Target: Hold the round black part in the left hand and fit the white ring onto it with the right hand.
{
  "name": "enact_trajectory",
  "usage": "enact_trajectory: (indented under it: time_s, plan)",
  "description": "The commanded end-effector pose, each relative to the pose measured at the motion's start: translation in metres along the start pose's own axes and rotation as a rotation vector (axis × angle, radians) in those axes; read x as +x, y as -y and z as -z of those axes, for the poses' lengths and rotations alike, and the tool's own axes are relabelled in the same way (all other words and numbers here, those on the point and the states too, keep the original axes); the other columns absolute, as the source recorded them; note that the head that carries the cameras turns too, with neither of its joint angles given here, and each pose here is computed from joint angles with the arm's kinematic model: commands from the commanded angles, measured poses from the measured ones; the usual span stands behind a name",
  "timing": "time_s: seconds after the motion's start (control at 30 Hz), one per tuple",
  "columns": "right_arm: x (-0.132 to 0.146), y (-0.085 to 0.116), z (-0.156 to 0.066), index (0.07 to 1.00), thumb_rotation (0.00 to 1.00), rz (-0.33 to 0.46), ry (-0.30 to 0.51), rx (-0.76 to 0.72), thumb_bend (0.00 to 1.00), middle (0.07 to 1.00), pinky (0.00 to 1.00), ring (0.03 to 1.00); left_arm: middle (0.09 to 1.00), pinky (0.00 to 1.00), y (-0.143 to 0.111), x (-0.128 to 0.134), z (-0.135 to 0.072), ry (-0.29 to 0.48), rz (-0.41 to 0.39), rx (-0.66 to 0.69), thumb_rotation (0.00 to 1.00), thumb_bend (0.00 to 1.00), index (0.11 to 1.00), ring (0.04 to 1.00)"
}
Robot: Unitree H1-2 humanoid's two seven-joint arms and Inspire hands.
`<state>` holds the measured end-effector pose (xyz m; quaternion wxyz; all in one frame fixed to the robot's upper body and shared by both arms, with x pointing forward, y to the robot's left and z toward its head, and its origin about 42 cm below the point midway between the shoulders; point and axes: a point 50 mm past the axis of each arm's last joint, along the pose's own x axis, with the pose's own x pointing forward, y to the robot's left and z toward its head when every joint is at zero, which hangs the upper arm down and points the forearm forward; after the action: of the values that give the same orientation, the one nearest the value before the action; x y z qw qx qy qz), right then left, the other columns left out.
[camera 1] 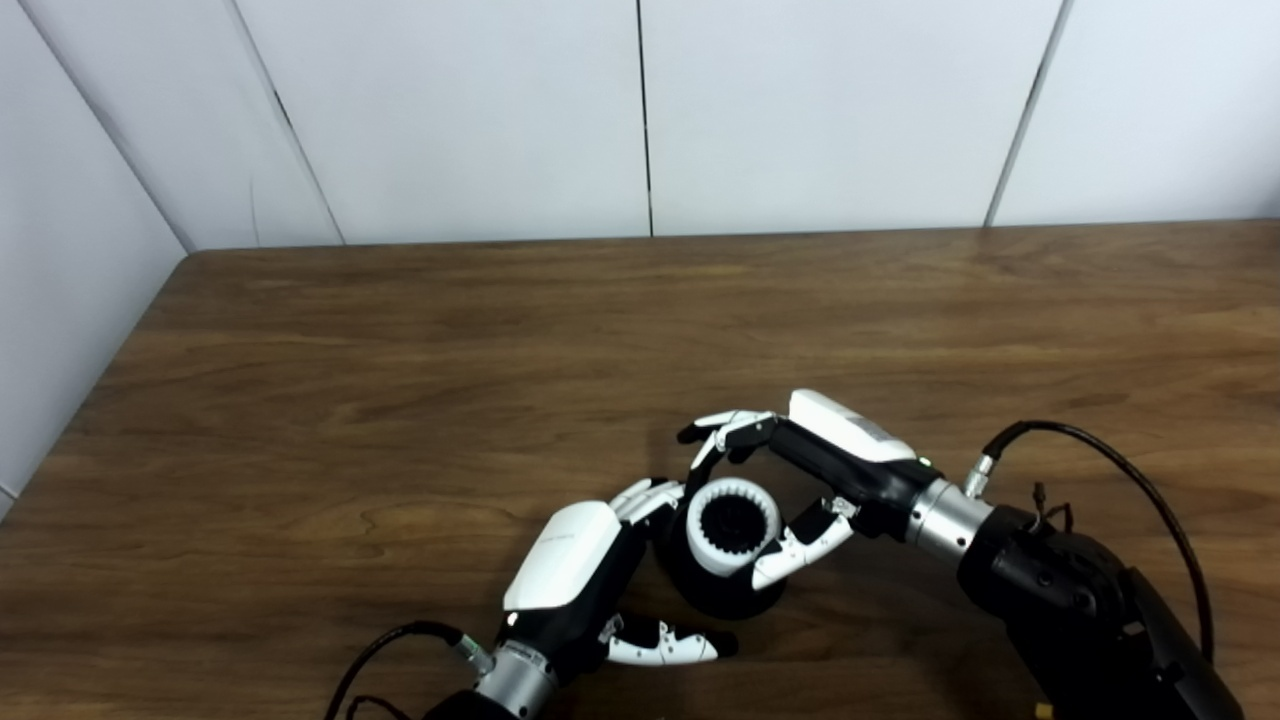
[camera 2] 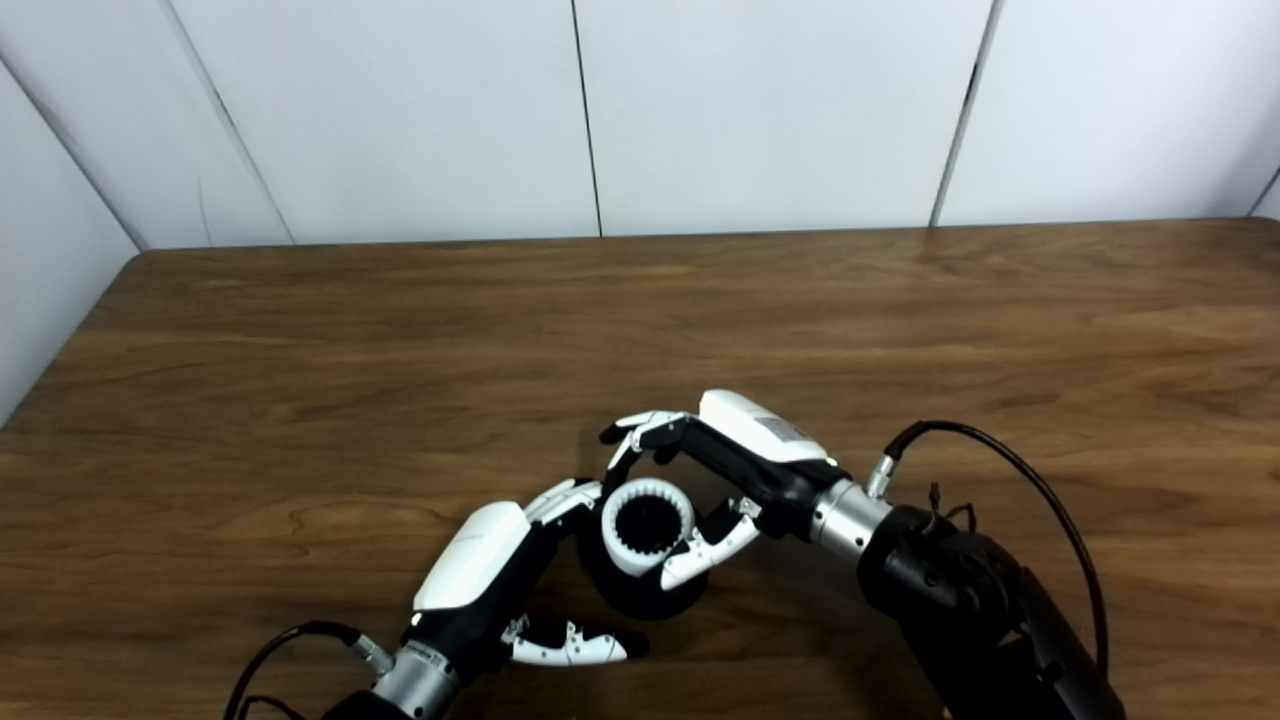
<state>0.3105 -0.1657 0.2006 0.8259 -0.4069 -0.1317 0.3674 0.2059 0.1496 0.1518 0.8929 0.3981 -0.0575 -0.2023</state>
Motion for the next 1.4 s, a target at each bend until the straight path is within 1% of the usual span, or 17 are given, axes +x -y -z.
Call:
enact_trajectory:
  time_s: [0.0, 0.07, 0.17, 0.37, 0.53, 0.8, 0.93, 1.0, 1.07, 1.13, 1.2, 1.3, 1.37]
  plan:
    - [-0.003, -0.015, 0.012, 0.779, 0.30, -0.100, -0.070, -0.045, 0.92, 0.863, 0.73, 0.861, 0.900, 0.83, 0.006, -0.002, 0.002, -0.012, 0.036, -0.006, 0.32, 0.86, 0.852, 0.937]
    - [-0.003, -0.014, 0.013, 0.818, 0.33, -0.099, -0.069, -0.048, 0.95, 0.877, 0.73, 0.861, 0.901, 0.83, 0.005, -0.002, 0.002, -0.015, 0.036, -0.003, 0.33, 0.86, 0.854, 0.938]
    - [-0.003, -0.011, 0.013, 0.860, 0.35, -0.091, -0.070, -0.031, 0.99, 0.893, 0.73, 0.862, 0.903, 0.84, 0.004, -0.002, 0.002, -0.020, 0.037, -0.011, 0.32, 0.86, 0.855, 0.941]
    - [-0.003, -0.005, 0.014, 0.930, 0.38, -0.078, -0.067, 0.008, 1.00, 0.937, 0.78, 0.915, 0.898, 0.83, 0.004, -0.002, 0.002, -0.024, 0.034, 0.001, 0.34, 0.86, 0.851, 0.934]
    - [-0.003, -0.002, 0.015, 0.956, 0.42, -0.070, -0.060, 0.016, 1.00, 0.950, 0.78, 0.926, 0.897, 0.83, 0.004, -0.001, 0.003, -0.023, 0.033, -0.010, 0.36, 0.86, 0.850, 0.932]
    - [-0.003, -0.001, 0.015, 0.982, 0.44, -0.055, -0.057, 0.037, 1.00, 0.952, 0.78, 0.921, 0.896, 0.83, 0.003, -0.001, 0.003, -0.034, 0.025, -0.006, 0.40, 0.88, 0.872, 0.931]
    - [-0.004, -0.001, 0.017, 0.984, 0.44, -0.041, -0.060, 0.062, 1.00, 0.955, 0.78, 0.924, 0.894, 0.82, 0.002, -0.001, 0.005, -0.032, 0.018, -0.020, 0.39, 0.89, 0.880, 0.926]
    - [-0.004, 0.000, 0.018, 0.985, 0.45, -0.032, -0.064, 0.076, 1.00, 0.956, 0.77, 0.921, 0.894, 0.79, 0.002, 0.000, 0.005, -0.044, 0.017, -0.023, 0.42, 0.92, 0.892, 0.917]
    - [-0.005, 0.000, 0.020, 0.987, 0.45, -0.024, -0.066, 0.092, 1.00, 0.956, 0.77, 0.914, 0.896, 0.75, 0.001, 0.000, 0.005, -0.048, 0.016, -0.044, 0.46, 0.94, 0.928, 0.896]
    - [-0.006, 0.001, 0.020, 0.993, 0.46, -0.022, -0.071, 0.100, 1.00, 0.959, 0.77, 0.917, 0.904, 0.73, 0.000, 0.000, 0.005, -0.052, 0.012, -0.054, 0.48, 0.94, 0.964, 0.886]
    - [-0.006, 0.001, 0.021, 0.996, 0.46, -0.020, -0.075, 0.102, 1.00, 0.961, 0.77, 0.918, 0.907, 0.72, -0.001, 0.000, 0.005, -0.058, 0.010, -0.049, 0.49, 0.94, 0.978, 0.878]
    - [-0.007, 0.003, 0.022, 0.999, 0.45, -0.019, -0.079, 0.107, 1.00, 0.968, 0.78, 0.923, 0.907, 0.72, -0.004, 0.000, 0.005, -0.065, 0.003, -0.041, 0.49, 0.93, 0.973, 0.881]
    - [-0.008, 0.005, 0.021, 1.000, 0.43, -0.019, -0.085, 0.119, 1.00, 0.974, 0.80, 0.936, 0.909, 0.74, -0.005, 0.000, 0.006, -0.061, -0.006, -0.052, 0.46, 0.92, 0.969, 0.894]
